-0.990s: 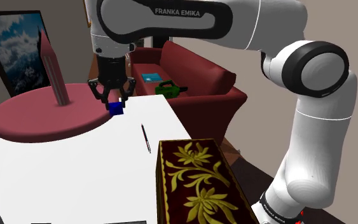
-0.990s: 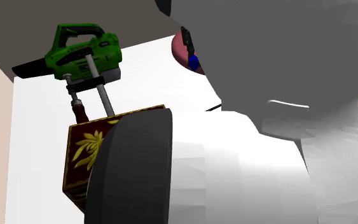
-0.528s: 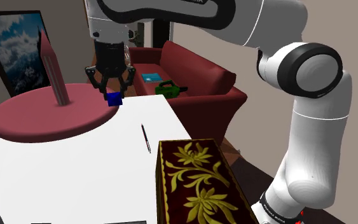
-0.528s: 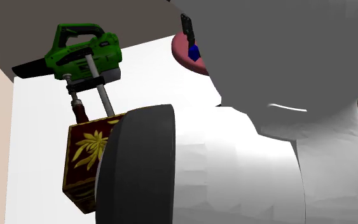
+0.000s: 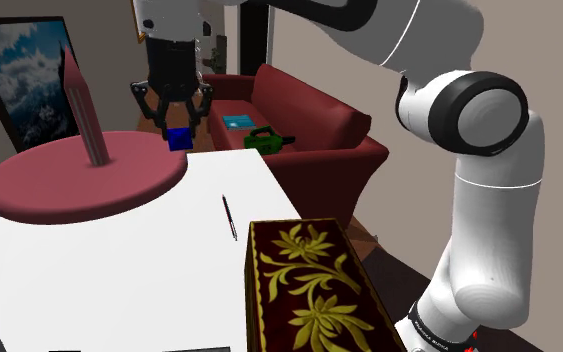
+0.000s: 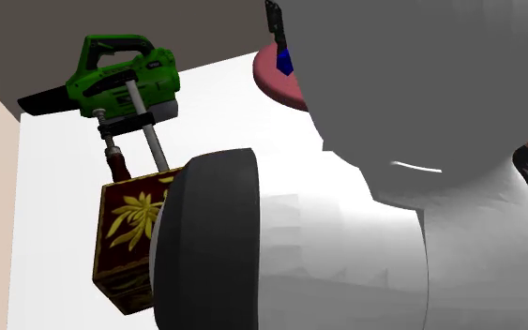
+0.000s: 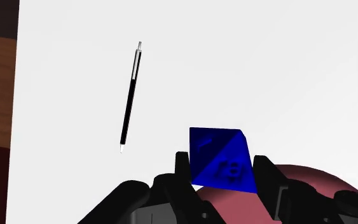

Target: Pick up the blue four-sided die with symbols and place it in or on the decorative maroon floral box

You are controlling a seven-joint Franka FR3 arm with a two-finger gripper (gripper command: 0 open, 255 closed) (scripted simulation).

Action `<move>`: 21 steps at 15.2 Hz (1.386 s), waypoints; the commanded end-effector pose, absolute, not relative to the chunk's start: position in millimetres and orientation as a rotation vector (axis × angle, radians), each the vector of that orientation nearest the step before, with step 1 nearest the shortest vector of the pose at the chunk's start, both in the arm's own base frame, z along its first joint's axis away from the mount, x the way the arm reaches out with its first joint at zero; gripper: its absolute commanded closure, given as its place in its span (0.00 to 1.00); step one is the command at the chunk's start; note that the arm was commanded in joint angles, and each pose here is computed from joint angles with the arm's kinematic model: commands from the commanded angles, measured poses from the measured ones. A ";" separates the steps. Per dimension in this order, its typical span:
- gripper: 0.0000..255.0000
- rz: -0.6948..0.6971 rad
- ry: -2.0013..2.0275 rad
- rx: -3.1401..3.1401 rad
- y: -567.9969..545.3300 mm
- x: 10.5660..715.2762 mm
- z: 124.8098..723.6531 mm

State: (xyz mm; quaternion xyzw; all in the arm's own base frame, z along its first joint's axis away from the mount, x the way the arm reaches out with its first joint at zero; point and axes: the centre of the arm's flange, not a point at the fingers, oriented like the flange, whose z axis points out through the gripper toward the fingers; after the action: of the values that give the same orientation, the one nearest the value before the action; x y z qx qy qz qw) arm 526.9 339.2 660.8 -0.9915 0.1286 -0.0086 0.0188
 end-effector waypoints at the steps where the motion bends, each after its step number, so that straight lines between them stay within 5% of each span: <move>1: 1.00 -0.027 0.399 -3.078 339.3 507.5 663.9; 21: 1.00 -0.027 0.399 -3.078 339.1 243.7 673.9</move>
State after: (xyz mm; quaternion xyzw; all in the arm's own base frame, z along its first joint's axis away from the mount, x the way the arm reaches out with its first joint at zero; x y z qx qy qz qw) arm 258.0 339.6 673.3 -0.9916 0.1280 -0.0088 0.0189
